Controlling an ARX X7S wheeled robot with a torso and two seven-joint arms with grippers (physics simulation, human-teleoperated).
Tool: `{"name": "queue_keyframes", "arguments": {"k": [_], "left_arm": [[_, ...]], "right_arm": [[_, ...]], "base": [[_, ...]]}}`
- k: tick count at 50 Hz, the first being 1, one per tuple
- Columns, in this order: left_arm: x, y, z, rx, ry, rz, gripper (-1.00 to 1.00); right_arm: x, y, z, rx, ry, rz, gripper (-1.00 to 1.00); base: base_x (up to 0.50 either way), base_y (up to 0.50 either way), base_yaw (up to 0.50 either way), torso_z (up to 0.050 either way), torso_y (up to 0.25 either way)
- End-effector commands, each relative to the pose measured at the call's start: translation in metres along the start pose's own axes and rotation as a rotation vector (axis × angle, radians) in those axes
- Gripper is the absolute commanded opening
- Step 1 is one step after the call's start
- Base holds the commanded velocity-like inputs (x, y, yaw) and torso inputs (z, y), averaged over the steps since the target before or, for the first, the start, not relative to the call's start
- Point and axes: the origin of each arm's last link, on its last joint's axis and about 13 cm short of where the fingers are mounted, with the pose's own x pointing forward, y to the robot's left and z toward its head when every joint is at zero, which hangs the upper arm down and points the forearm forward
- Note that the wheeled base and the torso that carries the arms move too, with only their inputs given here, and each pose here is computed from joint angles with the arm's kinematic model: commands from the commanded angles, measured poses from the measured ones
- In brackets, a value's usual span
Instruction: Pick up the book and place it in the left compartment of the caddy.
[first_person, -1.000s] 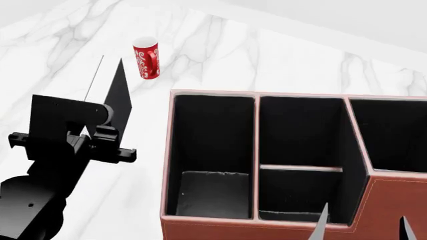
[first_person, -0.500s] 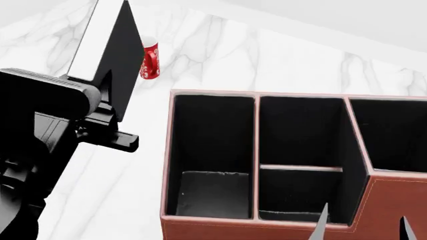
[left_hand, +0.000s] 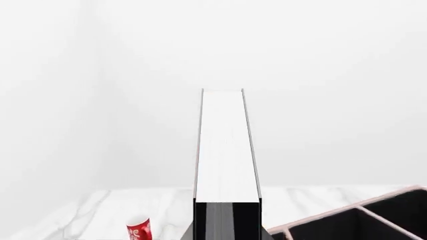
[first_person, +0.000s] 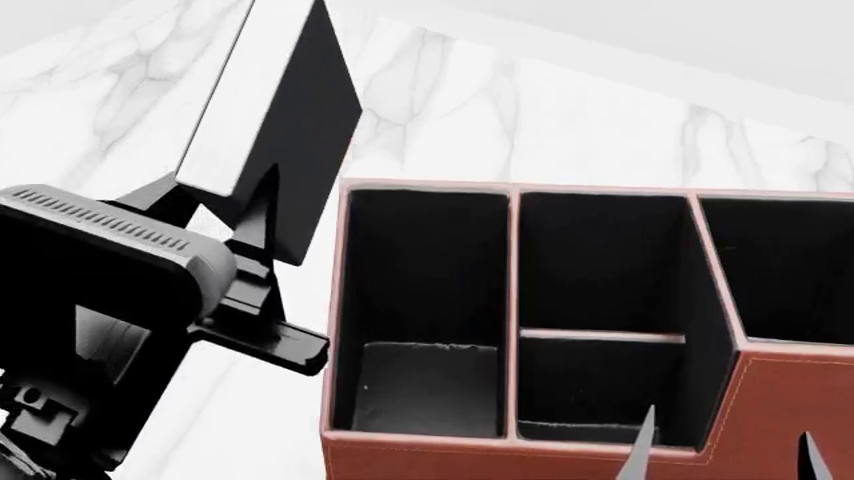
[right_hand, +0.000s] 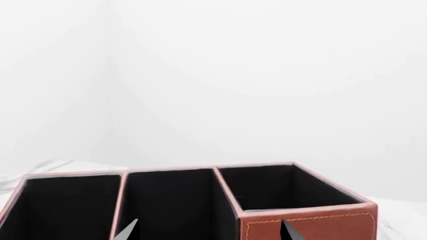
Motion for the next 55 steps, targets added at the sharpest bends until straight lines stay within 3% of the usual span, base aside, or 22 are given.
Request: {"name": "queue_keyframes", "arguments": {"k": [1,5,27,32,36,55], "left_arm": [[0.000,-0.012,0.003,-0.073,-0.072,0.080,-1.00],[-0.002,-0.019,0.001,-0.093,-0.061,0.125,-1.00],[0.002,-0.055,-0.027,-0.206,0.066,0.080,-1.00],[0.007,-0.062,-0.036,-0.212,0.138,0.107,-1.00],[0.013,-0.064,-0.045,-0.240,0.210,0.102,-1.00],[0.040,-0.066,-0.073,-0.240,0.290,0.121,-1.00]], "right_arm": [[0.001,-0.002,0.003,0.010,-0.012,0.003,1.00],[0.001,-0.002,0.002,0.010,-0.011,0.004,1.00],[0.000,-0.002,0.003,0.013,-0.014,0.005,1.00],[0.000,-0.002,0.004,0.014,-0.014,0.005,1.00],[0.000,-0.003,0.004,0.015,-0.015,0.004,1.00],[0.001,-0.002,0.002,0.015,-0.010,0.007,1.00]], "base": [[0.00,0.00,0.00,0.000,0.000],[0.00,0.00,0.00,0.000,0.003],[0.00,0.00,0.00,0.000,0.001],[0.00,0.00,0.00,0.003,0.002],[0.00,0.00,0.00,0.000,0.000],[0.00,0.00,0.00,0.000,0.002]]}}
